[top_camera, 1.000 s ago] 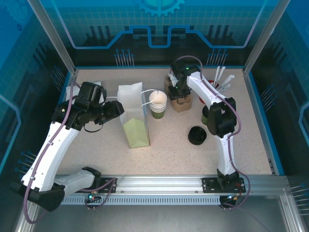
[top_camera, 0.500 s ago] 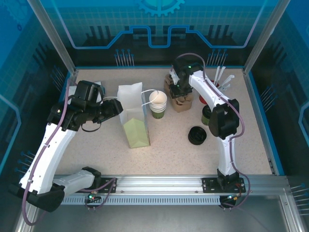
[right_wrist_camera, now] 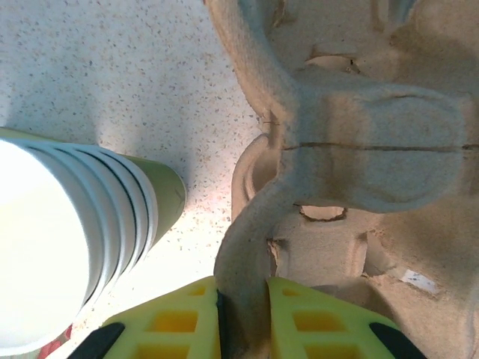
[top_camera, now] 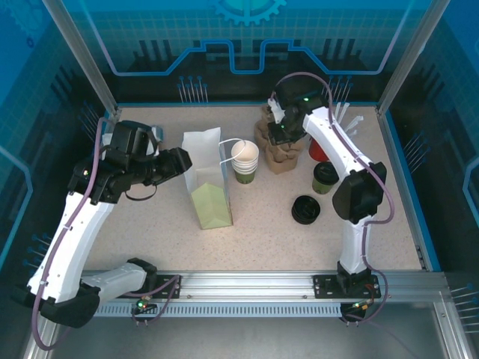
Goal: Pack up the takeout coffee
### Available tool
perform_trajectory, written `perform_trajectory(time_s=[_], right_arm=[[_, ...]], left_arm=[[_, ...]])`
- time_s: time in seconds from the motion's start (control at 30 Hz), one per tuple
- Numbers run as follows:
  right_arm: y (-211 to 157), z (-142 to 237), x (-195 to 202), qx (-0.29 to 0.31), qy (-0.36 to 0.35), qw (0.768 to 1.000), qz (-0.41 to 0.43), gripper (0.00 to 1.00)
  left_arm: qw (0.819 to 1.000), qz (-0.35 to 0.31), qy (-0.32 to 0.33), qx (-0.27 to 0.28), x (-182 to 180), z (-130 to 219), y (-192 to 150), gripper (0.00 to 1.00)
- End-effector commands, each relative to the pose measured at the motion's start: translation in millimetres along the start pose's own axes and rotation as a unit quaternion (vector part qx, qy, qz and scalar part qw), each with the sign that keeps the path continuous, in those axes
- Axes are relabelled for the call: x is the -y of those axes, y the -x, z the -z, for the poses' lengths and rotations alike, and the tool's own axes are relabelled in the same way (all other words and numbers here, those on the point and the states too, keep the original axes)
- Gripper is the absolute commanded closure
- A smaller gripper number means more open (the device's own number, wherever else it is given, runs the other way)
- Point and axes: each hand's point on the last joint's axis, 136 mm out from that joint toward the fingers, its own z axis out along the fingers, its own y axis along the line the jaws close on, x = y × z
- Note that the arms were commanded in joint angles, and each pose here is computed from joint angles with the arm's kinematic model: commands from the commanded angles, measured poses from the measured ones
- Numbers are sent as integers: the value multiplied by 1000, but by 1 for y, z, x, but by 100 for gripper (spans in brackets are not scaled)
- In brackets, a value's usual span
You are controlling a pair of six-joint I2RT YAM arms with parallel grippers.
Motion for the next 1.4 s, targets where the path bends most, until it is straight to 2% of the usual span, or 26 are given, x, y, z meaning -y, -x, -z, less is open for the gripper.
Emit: perform_trajectory(time_s=[0.0, 0.17, 0.4, 0.53, 0.67, 1.0, 1.23, 1.37], right_arm=[[-4, 39, 3, 27, -9, 1000, 4, 81], [-10, 86, -2, 80, -6, 997, 3, 81], [-31, 155, -24, 186, 42, 982, -3, 82], [-46, 175, -38, 223, 70, 972, 2, 82], [-58, 183, -43, 239, 79, 968, 4, 82], [-71, 187, -52, 239, 93, 966, 7, 83], [-72, 186, -60, 242, 108, 964, 6, 83], [-70, 186, -63, 245, 114, 963, 5, 83]], left_arm=[[998, -7, -65, 8, 38, 8, 9, 43], [992, -26, -117, 25, 85, 7, 26, 44], [976, -80, -195, 48, 176, -7, 50, 45], [968, -100, -226, 49, 222, -24, 55, 44], [963, -104, -242, 47, 250, -45, 57, 43], [962, -100, -253, 12, 276, -83, 45, 44], [963, -99, -249, 1, 277, -95, 41, 55], [966, -100, -240, -1, 275, -100, 40, 58]])
